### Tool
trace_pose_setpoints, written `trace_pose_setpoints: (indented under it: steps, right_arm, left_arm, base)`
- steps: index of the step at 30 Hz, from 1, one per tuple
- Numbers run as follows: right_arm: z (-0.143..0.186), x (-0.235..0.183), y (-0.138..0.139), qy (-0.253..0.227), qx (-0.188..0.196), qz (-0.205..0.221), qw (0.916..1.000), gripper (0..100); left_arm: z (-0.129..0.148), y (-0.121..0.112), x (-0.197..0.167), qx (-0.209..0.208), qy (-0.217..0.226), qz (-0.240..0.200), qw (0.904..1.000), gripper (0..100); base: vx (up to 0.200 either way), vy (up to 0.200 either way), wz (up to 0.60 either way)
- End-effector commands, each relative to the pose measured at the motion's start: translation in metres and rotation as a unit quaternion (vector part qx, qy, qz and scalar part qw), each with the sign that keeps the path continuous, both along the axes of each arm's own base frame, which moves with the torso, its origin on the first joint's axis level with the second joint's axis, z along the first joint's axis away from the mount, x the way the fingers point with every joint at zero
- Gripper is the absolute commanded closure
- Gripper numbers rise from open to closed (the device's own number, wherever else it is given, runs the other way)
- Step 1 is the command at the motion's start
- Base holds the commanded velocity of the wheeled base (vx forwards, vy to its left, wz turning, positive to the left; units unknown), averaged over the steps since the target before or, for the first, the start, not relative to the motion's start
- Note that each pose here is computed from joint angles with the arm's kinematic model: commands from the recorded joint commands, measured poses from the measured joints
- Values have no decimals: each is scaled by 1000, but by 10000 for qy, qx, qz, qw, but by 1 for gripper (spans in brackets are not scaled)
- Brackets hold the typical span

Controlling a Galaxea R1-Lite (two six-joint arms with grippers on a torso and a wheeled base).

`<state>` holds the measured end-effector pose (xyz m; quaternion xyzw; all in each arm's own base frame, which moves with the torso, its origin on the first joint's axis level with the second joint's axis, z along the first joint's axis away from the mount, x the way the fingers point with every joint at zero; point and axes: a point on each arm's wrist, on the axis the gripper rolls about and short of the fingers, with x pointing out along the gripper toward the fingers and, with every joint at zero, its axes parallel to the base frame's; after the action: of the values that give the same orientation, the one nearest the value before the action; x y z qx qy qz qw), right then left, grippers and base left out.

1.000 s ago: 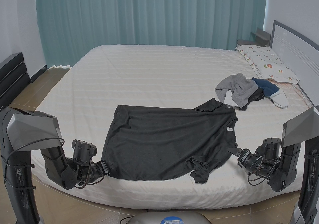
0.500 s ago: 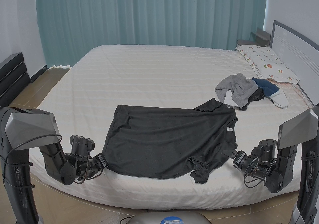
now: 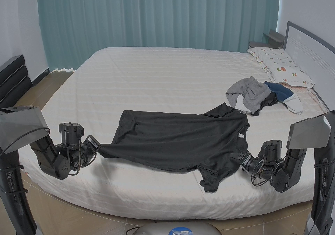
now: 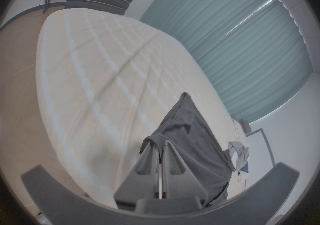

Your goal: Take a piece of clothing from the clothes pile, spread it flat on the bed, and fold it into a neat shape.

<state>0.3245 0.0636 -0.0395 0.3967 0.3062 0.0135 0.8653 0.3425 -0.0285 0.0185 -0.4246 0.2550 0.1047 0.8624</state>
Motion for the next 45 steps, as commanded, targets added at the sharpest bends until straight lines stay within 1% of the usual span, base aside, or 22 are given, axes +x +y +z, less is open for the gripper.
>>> trace_pose_setpoints:
  steps: [1, 5, 6, 7, 8, 11, 13, 16, 21, 22, 23, 24, 28, 29, 30, 31, 35, 40, 41, 45]
  right_arm:
    - [2, 5, -5, -77, -7, -72, 9999, 100]
    - [4, 5, -10, -113, -27, -161, 9998, 100]
    - [13, 4, -14, -203, -35, -201, 9996, 100]
    - [15, 4, -15, -228, -38, -212, 9995, 100]
    - [23, 1, -20, -291, -36, -261, 9992, 100]
    - [36, -4, -25, -407, -14, -272, 9988, 100]
    - [43, -8, -31, -489, -76, -283, 9984, 100]
    - [46, -15, -35, -457, -103, -148, 9988, 100]
    - [38, -27, -28, -231, -25, 145, 9996, 100]
    - [37, -27, -26, -215, -18, 197, 9996, 0]
    - [37, -27, -26, -215, -18, 197, 9996, 0]
    - [36, -29, -18, -183, -3, 354, 9992, 0]
    - [29, -31, 3, -77, 5, 695, 9975, 0]
    - [29, -31, 3, -77, 5, 695, 9975, 0]
    - [22, -33, 14, 50, -27, 852, 9963, 0]
    - [16, -34, 18, 122, -56, 903, 9958, 0]
    - [3, -32, 27, 248, -94, 1021, 9944, 0]
    - [0, -19, 32, 181, -99, 1038, 9944, 0]
    - [0, -17, 33, 186, -106, 1042, 9943, 100]
    - [2, -11, 34, 479, -165, 1030, 9934, 100]
  left_arm:
    - [3, 4, 2, -16, -71, 67, 10000, 100]
    - [3, 4, 3, -67, -85, 89, 9999, 100]
    - [5, 4, 5, -166, -135, 154, 9997, 100]
    - [5, 4, 5, -180, -142, 162, 9996, 100]
    - [6, 4, 7, -237, -164, 211, 9994, 100]
    - [6, 6, 7, -248, -171, 232, 9993, 100]
    - [5, 6, 7, -247, -163, 232, 9993, 100]
    - [3, 5, 7, -237, -125, 221, 9994, 100]
    - [0, 4, 6, -219, -72, 199, 9995, 100]
    - [0, 4, 5, -223, -64, 185, 9996, 100]
    - [0, 4, 5, -223, -64, 185, 9996, 100]
    - [-1, 3, 5, -222, -56, 177, 9996, 100]
    - [-3, 3, 5, -217, -25, 160, 9996, 100]
    - [-3, 3, 5, -217, -25, 160, 9996, 100]
    - [-5, 3, 5, -215, -2, 160, 9996, 100]
    - [-5, 3, 5, -214, 6, 161, 9996, 100]
    - [-6, 3, 5, -206, 21, 157, 9997, 100]
    - [-8, 3, 6, -205, 36, 157, 9997, 100]
    - [-8, 3, 6, -205, 36, 157, 9997, 100]
    - [-8, 3, 5, -204, 44, 157, 9997, 100]
  base:
    - [0, 0, 0]
    - [0, 0, 0]
    - [0, 0, 0]
    - [0, 0, 0]
    - [0, 0, 0]
    - [0, 0, 0]
    - [0, 0, 0]
    - [0, 0, 0]
    - [0, 0, 0]
    - [0, 0, 0]
    - [0, 0, 0]
    - [0, 0, 0]
    - [0, 0, 0]
    - [0, 0, 0]
    - [0, 0, 0]
    - [0, 0, 0]
    - [0, 0, 0]
    - [0, 0, 0]
    - [0, 0, 0]
    - [0, 0, 0]
